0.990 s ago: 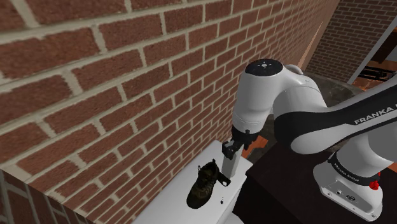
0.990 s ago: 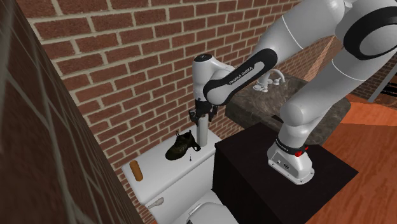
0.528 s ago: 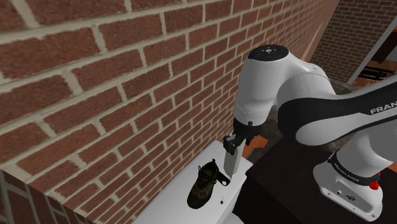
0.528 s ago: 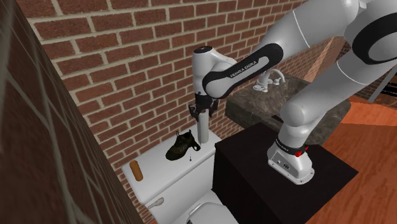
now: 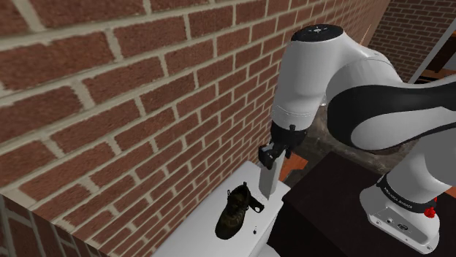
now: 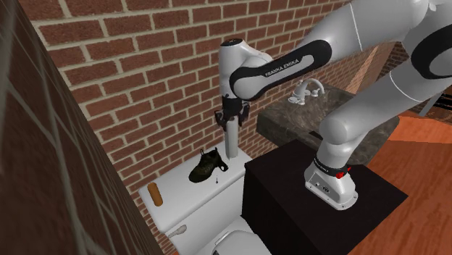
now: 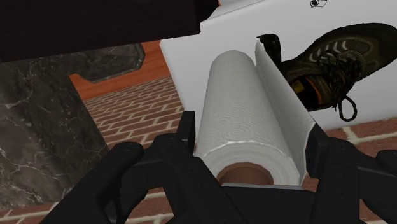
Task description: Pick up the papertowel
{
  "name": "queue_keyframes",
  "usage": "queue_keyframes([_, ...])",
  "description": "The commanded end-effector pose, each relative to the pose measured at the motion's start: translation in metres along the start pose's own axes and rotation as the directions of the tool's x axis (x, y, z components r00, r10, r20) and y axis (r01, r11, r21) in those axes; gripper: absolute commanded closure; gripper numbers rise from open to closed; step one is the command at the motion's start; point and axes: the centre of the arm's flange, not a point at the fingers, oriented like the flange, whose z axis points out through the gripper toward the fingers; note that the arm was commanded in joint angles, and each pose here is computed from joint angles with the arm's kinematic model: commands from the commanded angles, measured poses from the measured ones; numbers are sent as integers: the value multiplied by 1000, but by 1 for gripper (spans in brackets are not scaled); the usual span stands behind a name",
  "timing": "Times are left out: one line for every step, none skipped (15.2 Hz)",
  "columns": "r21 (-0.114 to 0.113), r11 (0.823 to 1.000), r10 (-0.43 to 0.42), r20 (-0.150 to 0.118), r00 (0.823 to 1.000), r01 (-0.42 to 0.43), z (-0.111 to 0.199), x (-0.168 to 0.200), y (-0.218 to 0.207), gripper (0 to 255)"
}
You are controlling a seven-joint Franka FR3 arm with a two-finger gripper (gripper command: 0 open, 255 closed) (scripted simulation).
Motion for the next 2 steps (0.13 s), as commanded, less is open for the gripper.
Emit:
queue_keyframes([0, 1000, 0, 0, 1000, 0, -6, 1, 1, 255])
queue_keyframes([0, 1000, 0, 0, 1000, 0, -6, 1, 1, 255])
